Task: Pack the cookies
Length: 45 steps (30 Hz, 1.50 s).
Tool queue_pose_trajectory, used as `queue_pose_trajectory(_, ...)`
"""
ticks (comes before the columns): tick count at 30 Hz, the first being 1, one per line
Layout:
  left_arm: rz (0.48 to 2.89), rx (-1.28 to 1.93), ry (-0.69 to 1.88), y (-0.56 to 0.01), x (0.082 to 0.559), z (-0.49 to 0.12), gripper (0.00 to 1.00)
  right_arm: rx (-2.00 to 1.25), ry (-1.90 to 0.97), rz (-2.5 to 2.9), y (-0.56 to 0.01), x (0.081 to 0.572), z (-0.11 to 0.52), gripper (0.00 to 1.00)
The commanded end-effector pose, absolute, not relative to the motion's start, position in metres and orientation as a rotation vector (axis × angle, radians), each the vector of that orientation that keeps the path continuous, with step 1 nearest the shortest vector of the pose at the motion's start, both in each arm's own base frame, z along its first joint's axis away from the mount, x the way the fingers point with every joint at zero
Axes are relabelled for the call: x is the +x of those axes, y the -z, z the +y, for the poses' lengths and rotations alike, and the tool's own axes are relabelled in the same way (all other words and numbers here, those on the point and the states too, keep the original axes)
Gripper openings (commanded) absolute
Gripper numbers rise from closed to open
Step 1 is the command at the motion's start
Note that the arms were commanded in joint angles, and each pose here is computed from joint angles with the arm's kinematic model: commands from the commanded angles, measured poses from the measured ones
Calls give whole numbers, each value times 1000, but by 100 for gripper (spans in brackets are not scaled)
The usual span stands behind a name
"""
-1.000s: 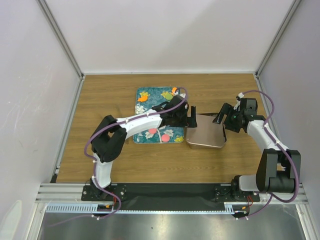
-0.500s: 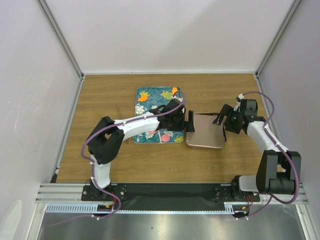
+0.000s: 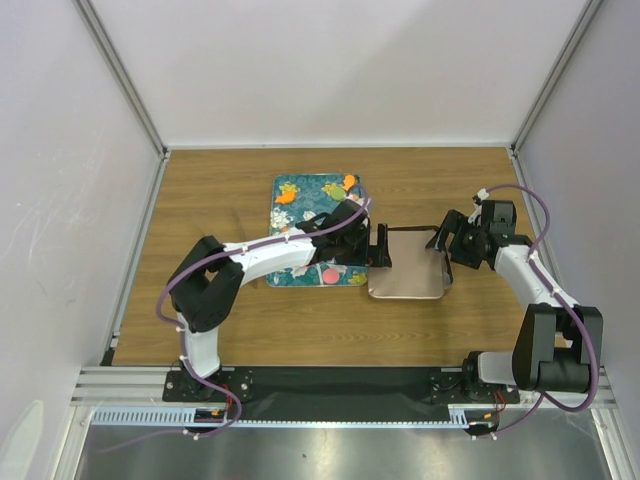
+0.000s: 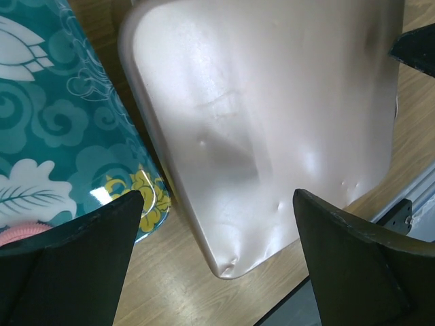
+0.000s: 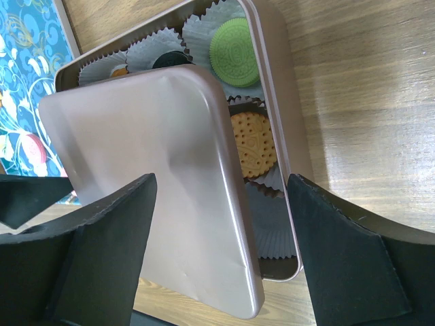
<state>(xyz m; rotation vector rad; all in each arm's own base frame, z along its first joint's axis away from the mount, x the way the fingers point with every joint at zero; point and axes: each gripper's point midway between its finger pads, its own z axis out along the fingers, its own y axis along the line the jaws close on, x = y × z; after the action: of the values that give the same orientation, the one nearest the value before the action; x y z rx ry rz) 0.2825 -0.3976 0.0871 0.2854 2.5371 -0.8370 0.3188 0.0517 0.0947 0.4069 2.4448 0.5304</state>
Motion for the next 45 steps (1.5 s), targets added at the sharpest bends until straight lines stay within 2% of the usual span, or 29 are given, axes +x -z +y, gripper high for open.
queue_pose_trajectory(1,2520,285,864,-94,285,-414,98,373,-551,2425,-100,323,55,83)
queue_pose_trajectory(23,2571,229,797,-75,304,-428,97,372,-617,2423,-99,311,74,77)
queue_pose_trajectory(45,2593,245,708,-74,320,-435,97,370,-610,2439,-90,300,74,77)
